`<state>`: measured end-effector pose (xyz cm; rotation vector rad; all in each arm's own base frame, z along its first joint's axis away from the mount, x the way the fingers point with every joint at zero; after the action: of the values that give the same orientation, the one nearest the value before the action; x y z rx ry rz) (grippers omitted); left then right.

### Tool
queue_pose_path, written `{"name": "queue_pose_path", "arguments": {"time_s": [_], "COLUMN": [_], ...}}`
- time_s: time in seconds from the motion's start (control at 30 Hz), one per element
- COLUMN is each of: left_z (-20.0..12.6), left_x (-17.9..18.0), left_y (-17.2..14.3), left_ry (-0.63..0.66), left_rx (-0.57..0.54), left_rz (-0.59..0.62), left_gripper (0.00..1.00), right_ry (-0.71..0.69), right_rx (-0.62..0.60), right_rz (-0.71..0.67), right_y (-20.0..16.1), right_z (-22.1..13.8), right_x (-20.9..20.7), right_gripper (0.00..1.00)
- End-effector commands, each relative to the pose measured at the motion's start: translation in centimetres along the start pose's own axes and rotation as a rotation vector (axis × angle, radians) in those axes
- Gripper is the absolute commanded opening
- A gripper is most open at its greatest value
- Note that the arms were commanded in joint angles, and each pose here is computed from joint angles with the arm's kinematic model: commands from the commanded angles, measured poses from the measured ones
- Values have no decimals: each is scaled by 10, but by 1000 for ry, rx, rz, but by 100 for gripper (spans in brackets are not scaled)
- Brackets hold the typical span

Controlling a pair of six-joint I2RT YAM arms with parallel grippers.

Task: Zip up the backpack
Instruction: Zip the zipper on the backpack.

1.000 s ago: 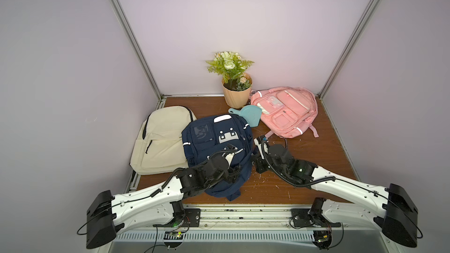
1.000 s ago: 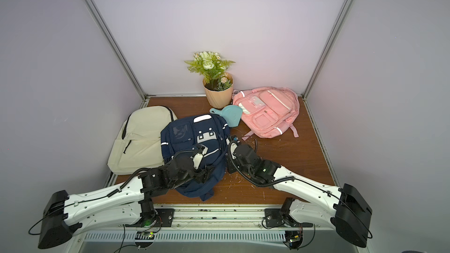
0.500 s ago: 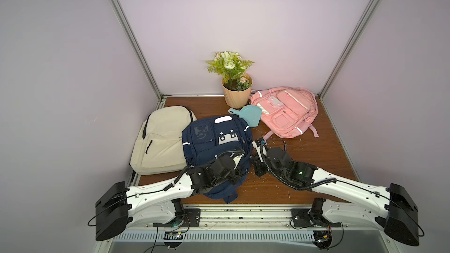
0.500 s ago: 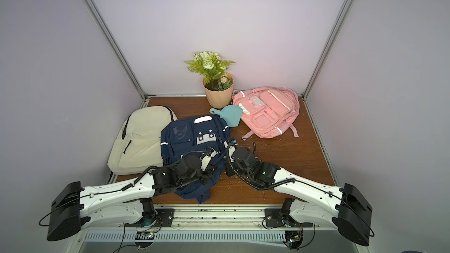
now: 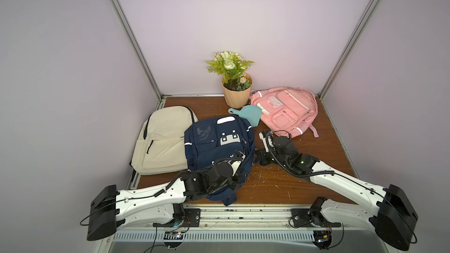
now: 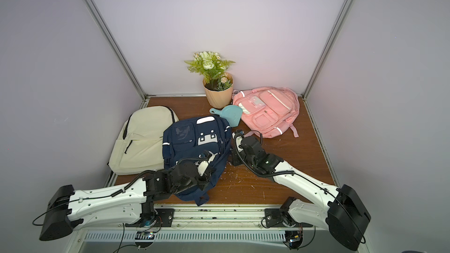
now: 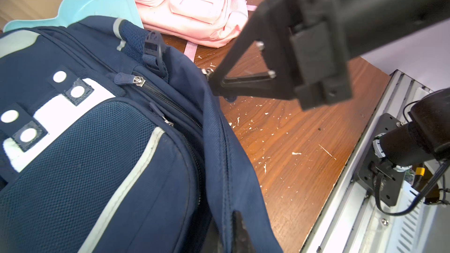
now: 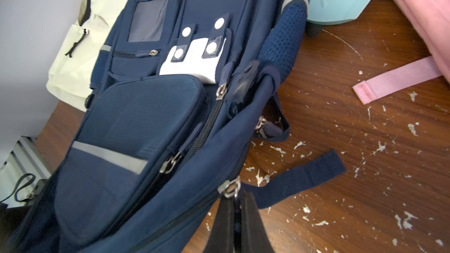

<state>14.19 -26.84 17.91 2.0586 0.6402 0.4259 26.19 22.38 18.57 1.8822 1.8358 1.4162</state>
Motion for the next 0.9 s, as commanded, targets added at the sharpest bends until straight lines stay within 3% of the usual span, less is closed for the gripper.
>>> {"name": "queue_pose_path", "arguments": {"time_s": [0.0,0.23,0.57,0.67,0.87], "left_z": [-15,-39,-51,-51,-59], "left_x": [-8,-19,-7,6,38], "left_y": [4,31,53,62,116], "left_ry": [-20,-80,-15,80,246], "left_rx": [-9,-101,-181,-195,-249], "left_rz": [45,65,20,-43,-157], "left_gripper": [0,0,0,0,0], "right_ry": [-142,-161,-54,-10,82], "right_rx": [-243,-273,-276,-266,-329], "right_rz": [53,93,75,52,33], "right_y": [65,89,91,90,90], "right_z": [-3,12,-2,-11,-52], "right_x": [-24,-38,-17,-7,10], "right_gripper": [0,0,2,13,54]}}
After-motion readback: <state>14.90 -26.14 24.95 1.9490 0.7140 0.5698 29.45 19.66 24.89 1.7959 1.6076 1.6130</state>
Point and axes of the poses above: each gripper's point midway between its finger pads, its own z axis out along the fingers, its own x axis along the line the jaws close on, y = z × x, the point moved 3 cm from there along -z, back along the fingers, and after that the axes turned 14 degrees about z, right-handed, at the moved point
